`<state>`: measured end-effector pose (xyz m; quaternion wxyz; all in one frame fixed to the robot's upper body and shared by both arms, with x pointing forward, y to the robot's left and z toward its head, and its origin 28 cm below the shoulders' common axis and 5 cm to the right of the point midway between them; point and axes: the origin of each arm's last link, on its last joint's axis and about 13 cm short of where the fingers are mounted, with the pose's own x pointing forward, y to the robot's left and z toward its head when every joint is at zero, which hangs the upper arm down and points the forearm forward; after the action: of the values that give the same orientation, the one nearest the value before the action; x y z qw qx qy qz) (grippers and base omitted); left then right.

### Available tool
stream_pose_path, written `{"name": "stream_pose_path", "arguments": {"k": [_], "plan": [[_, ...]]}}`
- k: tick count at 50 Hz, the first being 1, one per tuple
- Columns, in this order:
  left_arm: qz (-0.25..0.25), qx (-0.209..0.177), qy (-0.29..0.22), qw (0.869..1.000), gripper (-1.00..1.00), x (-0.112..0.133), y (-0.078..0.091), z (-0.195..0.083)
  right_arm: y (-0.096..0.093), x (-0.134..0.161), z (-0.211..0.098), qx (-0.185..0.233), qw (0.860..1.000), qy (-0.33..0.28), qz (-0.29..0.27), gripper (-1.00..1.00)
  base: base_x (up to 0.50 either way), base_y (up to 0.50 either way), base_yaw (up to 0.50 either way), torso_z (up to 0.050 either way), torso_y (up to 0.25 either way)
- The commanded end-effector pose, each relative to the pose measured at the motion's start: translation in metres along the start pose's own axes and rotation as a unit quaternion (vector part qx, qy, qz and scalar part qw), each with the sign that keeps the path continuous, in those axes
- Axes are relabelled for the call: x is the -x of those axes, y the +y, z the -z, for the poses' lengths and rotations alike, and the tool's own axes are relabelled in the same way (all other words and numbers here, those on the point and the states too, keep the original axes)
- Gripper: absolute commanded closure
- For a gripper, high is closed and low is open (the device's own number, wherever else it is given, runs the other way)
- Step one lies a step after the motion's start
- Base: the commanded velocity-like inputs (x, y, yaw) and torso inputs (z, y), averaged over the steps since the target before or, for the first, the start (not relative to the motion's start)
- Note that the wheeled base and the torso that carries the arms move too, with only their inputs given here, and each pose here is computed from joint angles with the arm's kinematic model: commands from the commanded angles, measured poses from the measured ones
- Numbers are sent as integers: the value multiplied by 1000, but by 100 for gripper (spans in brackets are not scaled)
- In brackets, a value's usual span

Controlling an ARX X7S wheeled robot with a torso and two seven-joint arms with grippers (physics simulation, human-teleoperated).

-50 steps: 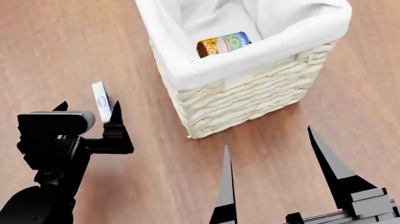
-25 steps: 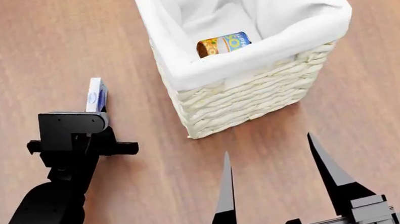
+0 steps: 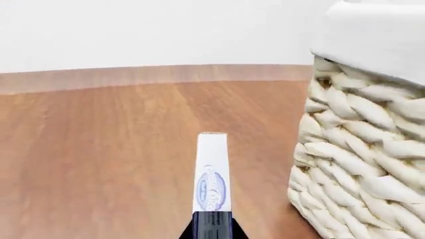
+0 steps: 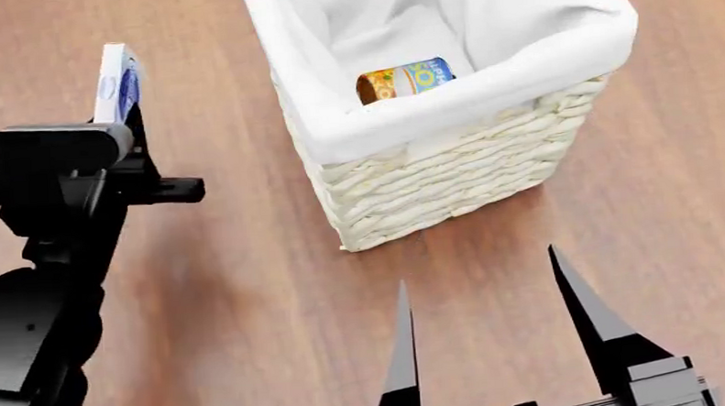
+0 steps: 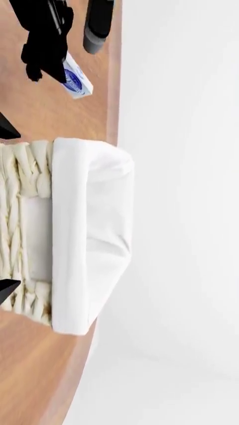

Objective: Pick up the alphabet soup and the cream cheese box, and put them in the basket.

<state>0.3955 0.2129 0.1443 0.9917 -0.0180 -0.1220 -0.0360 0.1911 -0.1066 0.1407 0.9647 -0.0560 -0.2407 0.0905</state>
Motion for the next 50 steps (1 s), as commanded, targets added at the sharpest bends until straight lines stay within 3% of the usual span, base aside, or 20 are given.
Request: {"name": "stream_pose_path", "arguments": {"k": [1,13,23,27,31,35,41,47,50], "plan": [[28,-1,-102,994,100,-3,2,-80,2,1,1,-3,1000,-3,-3,-100,0,0,0,0,0],[53,-5,-156,986,100,-26,-4,-132,1,3,0,-1,1000,-3,-2,-100,0,0,0,0,1],[81,-19,-148,986,100,-59,-15,-142,1,1,1,-3,1000,-2,-1,-100,0,0,0,0,0],[114,-4,-126,985,100,-76,-21,-147,1,1,1,-4,1000,2,-1,-100,0,0,0,0,0],[145,-14,-111,983,100,-88,-27,-156,1,1,3,-4,1000,3,0,-100,0,0,0,0,3],[193,-8,-94,977,100,-89,-32,-164,1,2,3,-3,1000,3,0,-100,0,0,0,0,0],[234,-33,-67,969,100,-89,-36,-163,0,2,0,-3,1000,2,1,-100,0,0,0,0,0],[323,-36,-18,945,100,-89,-40,-167,1,4,2,-4,1000,4,3,-100,0,0,0,3,2],[352,-3,12,936,100,-88,-41,-169,0,3,-2,-4,1000,4,3,-100,0,0,0,0,0]]}}
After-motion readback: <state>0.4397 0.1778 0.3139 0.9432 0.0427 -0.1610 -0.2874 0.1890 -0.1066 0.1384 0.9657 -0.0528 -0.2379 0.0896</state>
